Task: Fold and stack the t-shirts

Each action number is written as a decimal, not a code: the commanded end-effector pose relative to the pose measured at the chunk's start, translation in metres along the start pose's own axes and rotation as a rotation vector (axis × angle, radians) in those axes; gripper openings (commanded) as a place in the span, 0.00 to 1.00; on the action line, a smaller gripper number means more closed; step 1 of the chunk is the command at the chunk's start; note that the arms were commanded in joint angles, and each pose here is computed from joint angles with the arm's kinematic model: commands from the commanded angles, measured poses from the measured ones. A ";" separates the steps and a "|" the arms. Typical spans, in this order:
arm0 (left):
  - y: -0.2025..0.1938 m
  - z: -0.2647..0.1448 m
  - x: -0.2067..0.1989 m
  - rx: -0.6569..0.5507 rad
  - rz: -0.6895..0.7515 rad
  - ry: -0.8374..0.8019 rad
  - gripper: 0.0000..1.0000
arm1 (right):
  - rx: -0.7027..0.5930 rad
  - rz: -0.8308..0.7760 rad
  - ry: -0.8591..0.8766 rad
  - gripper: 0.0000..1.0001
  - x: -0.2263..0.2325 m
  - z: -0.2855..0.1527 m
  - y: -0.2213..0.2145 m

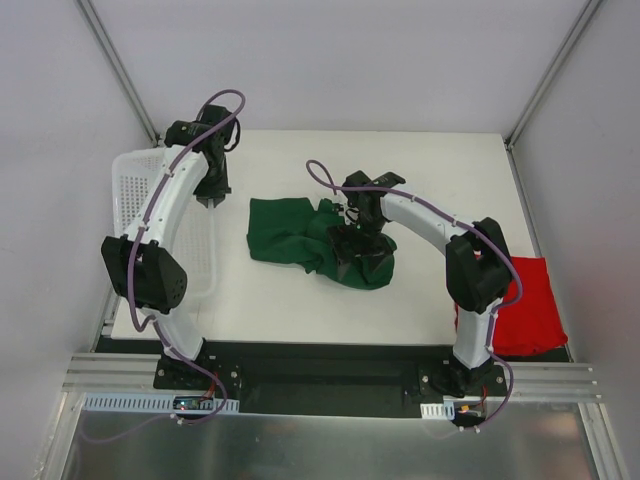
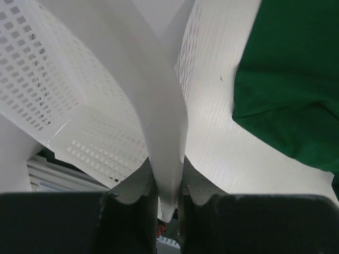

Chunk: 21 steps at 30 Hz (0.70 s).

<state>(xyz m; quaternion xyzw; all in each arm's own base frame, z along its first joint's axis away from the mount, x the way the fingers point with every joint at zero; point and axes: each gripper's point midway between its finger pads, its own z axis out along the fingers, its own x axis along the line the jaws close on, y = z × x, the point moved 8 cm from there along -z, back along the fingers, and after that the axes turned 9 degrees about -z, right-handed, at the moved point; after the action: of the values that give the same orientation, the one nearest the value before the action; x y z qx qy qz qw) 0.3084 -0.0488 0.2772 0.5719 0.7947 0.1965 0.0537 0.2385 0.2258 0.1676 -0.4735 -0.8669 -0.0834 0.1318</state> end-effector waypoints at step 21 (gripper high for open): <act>-0.092 -0.031 0.037 0.050 -0.294 -0.053 0.99 | -0.003 -0.020 0.066 0.96 0.006 -0.008 -0.012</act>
<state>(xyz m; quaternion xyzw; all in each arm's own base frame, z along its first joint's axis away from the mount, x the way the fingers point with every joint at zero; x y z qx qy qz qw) 0.2684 -0.0397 0.2605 0.4982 0.8403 0.2129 0.0214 0.2259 0.2193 0.1573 -0.4731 -0.8647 -0.0677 0.1547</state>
